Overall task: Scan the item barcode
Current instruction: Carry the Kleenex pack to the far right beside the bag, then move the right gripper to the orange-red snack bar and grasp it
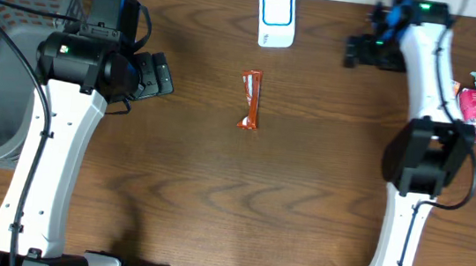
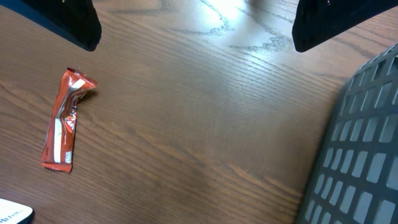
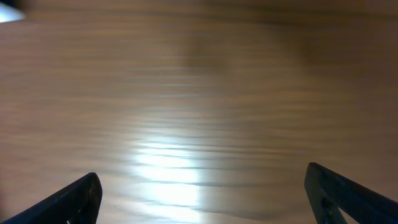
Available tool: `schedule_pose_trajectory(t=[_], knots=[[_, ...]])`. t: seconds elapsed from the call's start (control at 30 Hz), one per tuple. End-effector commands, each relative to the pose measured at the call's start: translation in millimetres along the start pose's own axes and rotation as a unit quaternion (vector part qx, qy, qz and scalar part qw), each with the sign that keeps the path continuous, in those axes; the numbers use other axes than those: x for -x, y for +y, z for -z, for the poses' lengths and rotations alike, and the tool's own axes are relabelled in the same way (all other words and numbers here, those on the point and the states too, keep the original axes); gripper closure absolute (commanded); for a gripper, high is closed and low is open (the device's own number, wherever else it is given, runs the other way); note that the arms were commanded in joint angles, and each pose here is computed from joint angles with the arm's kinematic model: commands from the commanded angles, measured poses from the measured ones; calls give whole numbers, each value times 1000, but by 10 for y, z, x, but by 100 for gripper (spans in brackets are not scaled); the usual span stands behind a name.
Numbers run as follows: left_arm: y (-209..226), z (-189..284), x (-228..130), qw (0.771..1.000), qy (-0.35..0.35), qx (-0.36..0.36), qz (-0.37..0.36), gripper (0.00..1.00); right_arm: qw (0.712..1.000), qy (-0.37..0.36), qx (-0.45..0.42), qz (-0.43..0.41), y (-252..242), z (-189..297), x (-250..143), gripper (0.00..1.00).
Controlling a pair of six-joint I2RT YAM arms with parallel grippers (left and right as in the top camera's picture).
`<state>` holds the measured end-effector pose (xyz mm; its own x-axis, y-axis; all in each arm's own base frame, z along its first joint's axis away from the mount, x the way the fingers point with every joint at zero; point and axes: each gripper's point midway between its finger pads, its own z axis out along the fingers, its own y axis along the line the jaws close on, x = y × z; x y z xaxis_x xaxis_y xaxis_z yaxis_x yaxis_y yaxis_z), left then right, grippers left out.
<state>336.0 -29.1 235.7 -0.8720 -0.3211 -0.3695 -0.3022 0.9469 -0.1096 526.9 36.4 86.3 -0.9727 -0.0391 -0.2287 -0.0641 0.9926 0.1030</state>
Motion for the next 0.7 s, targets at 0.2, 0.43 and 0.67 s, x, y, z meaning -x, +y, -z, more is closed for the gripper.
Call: schedule_pose_trajectory(t=[0.2, 0.43, 0.67], knots=[[30, 30, 6, 1000, -5, 4, -1, 2, 983, 7, 164, 84, 1591, 182, -165, 1], [30, 30, 5, 1000, -5, 4, -1, 2, 986, 27, 154, 62, 2178, 39, -387, 1], [30, 30, 5, 1000, -5, 4, -1, 2, 989, 70, 125, 38, 2308, -169, -689, 1]])
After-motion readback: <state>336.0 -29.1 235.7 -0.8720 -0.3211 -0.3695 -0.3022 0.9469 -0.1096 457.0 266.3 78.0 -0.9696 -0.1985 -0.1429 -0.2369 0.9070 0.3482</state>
